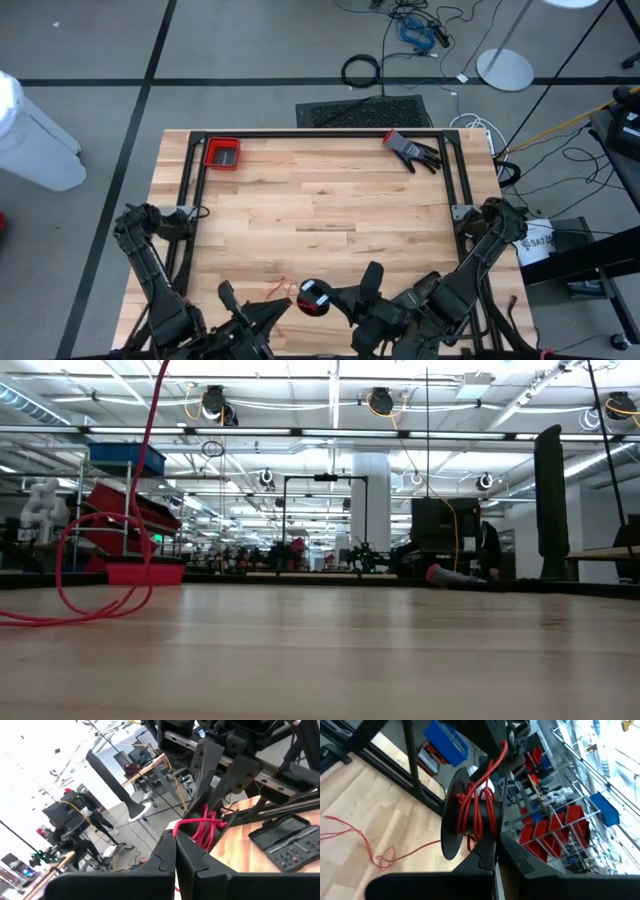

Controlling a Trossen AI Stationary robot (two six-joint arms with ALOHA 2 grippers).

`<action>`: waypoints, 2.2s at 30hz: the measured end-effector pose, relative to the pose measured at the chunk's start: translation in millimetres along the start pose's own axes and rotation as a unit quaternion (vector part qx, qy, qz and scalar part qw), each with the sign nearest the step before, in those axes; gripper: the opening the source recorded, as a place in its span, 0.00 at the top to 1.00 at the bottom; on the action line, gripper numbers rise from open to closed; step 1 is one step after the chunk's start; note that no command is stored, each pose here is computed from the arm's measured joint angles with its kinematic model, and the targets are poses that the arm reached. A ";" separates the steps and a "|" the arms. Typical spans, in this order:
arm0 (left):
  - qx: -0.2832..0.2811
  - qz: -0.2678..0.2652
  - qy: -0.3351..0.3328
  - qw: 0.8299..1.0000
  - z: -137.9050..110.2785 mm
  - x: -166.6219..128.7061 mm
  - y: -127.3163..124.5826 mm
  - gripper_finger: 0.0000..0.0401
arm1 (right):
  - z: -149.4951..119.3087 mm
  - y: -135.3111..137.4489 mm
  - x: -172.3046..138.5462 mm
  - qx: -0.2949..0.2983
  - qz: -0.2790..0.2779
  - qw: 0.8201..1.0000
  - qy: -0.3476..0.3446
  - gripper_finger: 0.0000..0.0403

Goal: Coil cords
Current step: Coil the red wire onto the spool

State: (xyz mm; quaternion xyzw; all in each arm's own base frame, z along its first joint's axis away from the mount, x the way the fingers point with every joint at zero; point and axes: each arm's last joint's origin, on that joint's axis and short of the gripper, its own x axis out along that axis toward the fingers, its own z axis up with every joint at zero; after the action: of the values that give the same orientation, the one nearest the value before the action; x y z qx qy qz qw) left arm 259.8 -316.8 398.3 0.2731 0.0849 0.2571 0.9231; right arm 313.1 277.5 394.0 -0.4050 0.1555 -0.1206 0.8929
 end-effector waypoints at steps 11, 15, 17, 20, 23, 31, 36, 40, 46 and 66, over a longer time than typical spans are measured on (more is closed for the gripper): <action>0.051 -0.028 -0.005 0.998 -6.3 -1.0 -3.5 1.00 | 10.5 -8.0 -6.0 0.056 0.028 0.997 -0.053 1.00; 0.053 -0.029 -0.005 0.998 -6.5 -0.8 -3.6 1.00 | 14.8 -8.3 -11.0 0.068 0.027 0.995 -0.067 1.00; 0.053 -0.029 -0.005 0.998 -6.6 0.3 -3.5 1.00 | 16.3 -8.8 -12.1 0.074 0.027 0.994 -0.073 1.00; 0.053 -0.039 -0.007 0.998 -6.6 2.3 -4.0 1.00 | 19.6 -9.6 -14.1 0.086 0.033 0.992 -0.089 1.00; 0.043 -0.072 -0.014 0.996 -6.5 6.7 -5.6 1.00 | 21.5 -11.5 -14.5 0.097 0.028 0.990 -0.095 1.00; 0.025 -0.093 0.006 0.995 -15.8 22.6 -6.6 0.89 | 23.6 -13.8 -14.7 0.123 0.022 0.987 -0.101 1.00; 0.031 -0.097 0.020 0.995 -22.6 25.0 -6.9 0.81 | 24.0 -16.3 -19.2 0.129 -0.030 0.989 -0.072 1.00; 0.032 -0.097 0.020 0.995 -22.8 24.5 -7.0 0.77 | 25.0 -18.1 -30.8 0.124 -0.058 0.989 -0.054 1.00; 0.027 -0.089 0.021 0.995 -22.8 25.0 -6.5 0.76 | 28.0 -26.1 -61.4 0.142 -0.072 0.986 -0.051 1.00; -0.012 -0.251 0.082 0.965 -51.7 88.3 -49.1 0.67 | 28.2 -29.3 -104.1 0.148 -0.106 0.983 -0.025 1.00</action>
State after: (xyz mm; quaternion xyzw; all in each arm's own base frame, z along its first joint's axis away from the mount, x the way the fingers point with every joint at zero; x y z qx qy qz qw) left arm 340.9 -282.3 326.7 0.2102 0.2229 0.0399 0.9511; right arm 225.0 313.6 452.6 -0.2857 0.0697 -0.2262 0.9286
